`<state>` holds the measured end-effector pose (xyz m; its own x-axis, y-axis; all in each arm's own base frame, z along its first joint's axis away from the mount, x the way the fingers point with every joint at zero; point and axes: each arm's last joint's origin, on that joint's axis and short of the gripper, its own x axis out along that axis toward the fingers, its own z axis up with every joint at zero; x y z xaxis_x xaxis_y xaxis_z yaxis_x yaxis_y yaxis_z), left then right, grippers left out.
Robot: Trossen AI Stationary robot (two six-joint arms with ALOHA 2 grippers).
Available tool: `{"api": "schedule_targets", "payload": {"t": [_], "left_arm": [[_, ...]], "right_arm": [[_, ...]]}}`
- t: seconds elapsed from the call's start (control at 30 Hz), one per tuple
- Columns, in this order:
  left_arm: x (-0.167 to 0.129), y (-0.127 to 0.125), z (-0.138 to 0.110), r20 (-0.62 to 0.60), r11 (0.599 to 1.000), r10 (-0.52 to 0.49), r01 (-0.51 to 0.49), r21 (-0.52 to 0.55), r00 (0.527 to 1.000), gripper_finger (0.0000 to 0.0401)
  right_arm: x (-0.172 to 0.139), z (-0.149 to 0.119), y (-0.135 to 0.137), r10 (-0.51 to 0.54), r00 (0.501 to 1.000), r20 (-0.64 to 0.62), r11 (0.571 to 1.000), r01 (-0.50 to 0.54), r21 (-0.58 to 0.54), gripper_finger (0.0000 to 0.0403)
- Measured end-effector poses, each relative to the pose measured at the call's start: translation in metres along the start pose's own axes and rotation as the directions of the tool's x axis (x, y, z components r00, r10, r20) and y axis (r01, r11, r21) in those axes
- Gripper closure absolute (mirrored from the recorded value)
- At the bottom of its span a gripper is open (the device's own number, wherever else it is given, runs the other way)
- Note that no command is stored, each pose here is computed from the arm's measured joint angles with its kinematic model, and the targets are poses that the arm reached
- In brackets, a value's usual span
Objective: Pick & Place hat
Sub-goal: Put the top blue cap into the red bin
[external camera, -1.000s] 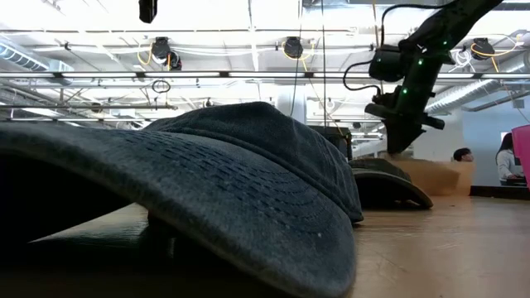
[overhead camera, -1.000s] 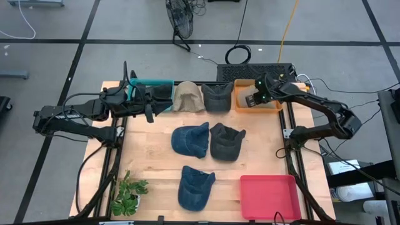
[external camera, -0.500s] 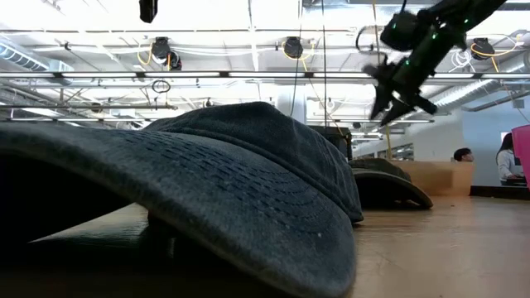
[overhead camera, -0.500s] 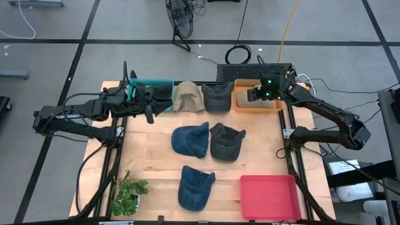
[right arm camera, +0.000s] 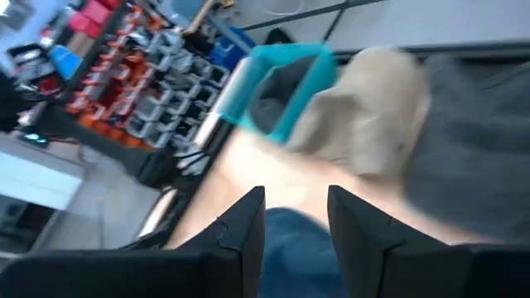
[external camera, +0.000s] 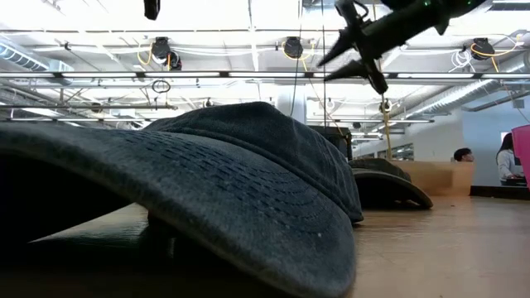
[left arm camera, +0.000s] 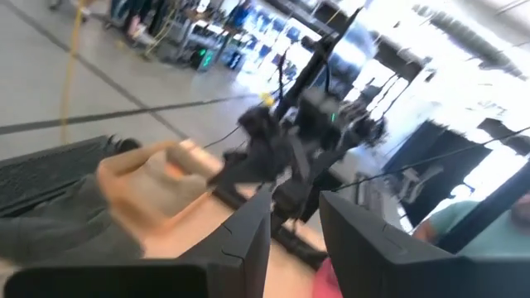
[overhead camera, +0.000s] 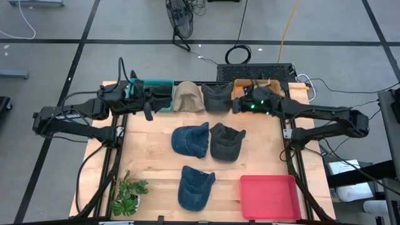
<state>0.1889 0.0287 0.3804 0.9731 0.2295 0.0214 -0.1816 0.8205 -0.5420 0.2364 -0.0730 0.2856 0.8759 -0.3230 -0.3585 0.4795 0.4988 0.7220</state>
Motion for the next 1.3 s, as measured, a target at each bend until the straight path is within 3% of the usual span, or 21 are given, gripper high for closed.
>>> {"api": "schedule_targets", "payload": {"t": [0.23,0.57,0.8,0.93,1.13,1.3], "left_arm": [[0.0,-0.001,0.005,0.006,0.997,-0.075,0.075,0.012,0.997,0.0284],[-0.007,-0.004,0.006,-0.048,0.984,-0.17,0.172,0.036,0.984,0.0284],[-0.019,0.01,-0.012,-0.245,0.998,-0.008,0.024,0.063,0.97,0.0284],[-0.016,0.015,-0.02,-0.318,0.999,0.047,-0.042,0.022,0.947,0.0284],[0.01,0.016,-0.034,-0.401,0.991,0.064,-0.106,-0.082,0.914,0.0284],[0.046,0.01,-0.051,-0.508,0.985,0.11,-0.162,-0.058,0.854,0.0284]], "right_arm": [[0.021,-0.037,0.031,0.117,0.993,0.023,0.992,-0.118,0.045,0.0293],[0.054,-0.05,0.062,0.089,0.995,-0.039,0.995,-0.091,-0.051,0.0293],[0.053,-0.047,0.066,0.107,0.994,-0.035,0.991,-0.11,-0.081,0.0293],[0.044,-0.043,0.071,0.17,0.983,-0.075,0.977,-0.178,-0.115,0.0293],[0.017,-0.035,0.064,0.073,0.989,-0.127,0.976,-0.097,-0.193,0.0294],[-0.007,-0.027,0.054,-0.021,0.986,-0.164,0.977,-0.015,-0.214,0.0293]]}}
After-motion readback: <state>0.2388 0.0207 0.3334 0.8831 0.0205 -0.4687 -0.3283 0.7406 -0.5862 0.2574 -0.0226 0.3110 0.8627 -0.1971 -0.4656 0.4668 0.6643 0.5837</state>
